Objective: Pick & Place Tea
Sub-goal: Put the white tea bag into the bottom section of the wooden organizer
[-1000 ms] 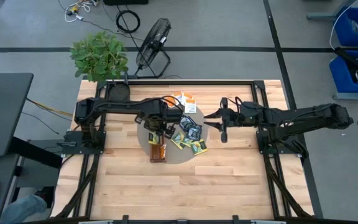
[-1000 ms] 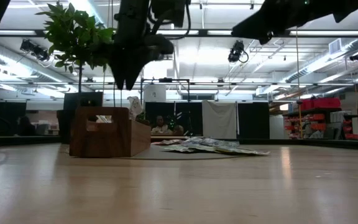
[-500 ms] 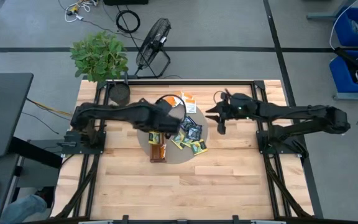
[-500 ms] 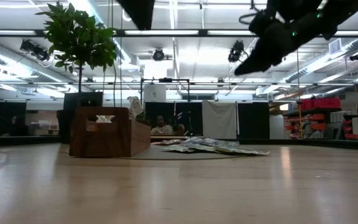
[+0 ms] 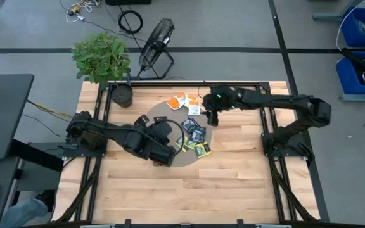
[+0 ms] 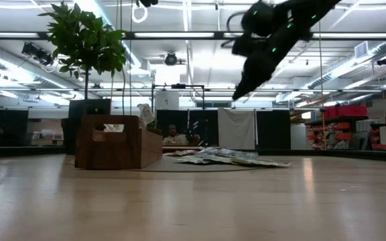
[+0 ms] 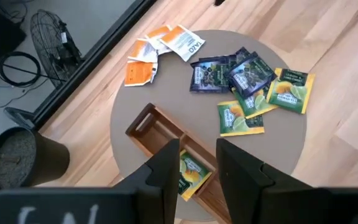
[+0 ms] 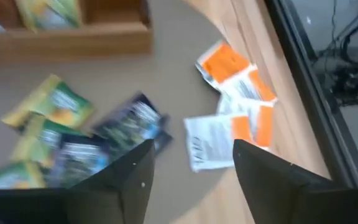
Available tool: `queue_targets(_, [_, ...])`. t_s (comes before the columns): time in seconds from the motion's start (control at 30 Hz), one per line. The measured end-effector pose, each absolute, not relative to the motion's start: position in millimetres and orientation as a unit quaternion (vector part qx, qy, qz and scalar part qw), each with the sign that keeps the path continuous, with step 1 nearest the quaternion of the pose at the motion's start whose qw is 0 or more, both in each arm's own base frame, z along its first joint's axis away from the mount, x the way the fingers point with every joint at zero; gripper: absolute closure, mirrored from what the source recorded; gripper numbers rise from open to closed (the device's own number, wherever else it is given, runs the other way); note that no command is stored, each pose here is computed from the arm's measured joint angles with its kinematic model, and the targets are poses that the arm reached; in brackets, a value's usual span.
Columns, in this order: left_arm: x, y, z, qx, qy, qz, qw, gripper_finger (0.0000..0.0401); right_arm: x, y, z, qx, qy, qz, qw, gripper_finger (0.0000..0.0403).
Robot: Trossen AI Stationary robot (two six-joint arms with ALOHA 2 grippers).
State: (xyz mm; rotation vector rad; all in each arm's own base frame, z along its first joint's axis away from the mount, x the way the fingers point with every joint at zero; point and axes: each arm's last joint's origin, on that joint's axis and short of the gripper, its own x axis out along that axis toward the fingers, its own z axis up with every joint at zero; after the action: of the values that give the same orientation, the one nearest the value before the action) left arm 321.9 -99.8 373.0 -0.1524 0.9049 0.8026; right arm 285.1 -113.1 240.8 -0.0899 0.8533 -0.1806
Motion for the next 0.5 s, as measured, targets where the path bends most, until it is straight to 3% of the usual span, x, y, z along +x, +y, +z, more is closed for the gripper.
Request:
queue_targets(0.27, [319, -110, 373, -0.065, 0.426, 0.365, 0.826, 0.0291, 304, -147, 190, -0.092, 0.529, -0.03, 0.843, 0.0172])
queue_targets(0.5, [318, -111, 373, -0.06, 0.427, 0.361, 0.827, 0.0291, 329, -165, 173, -0.083, 0.542, -0.028, 0.836, 0.0173])
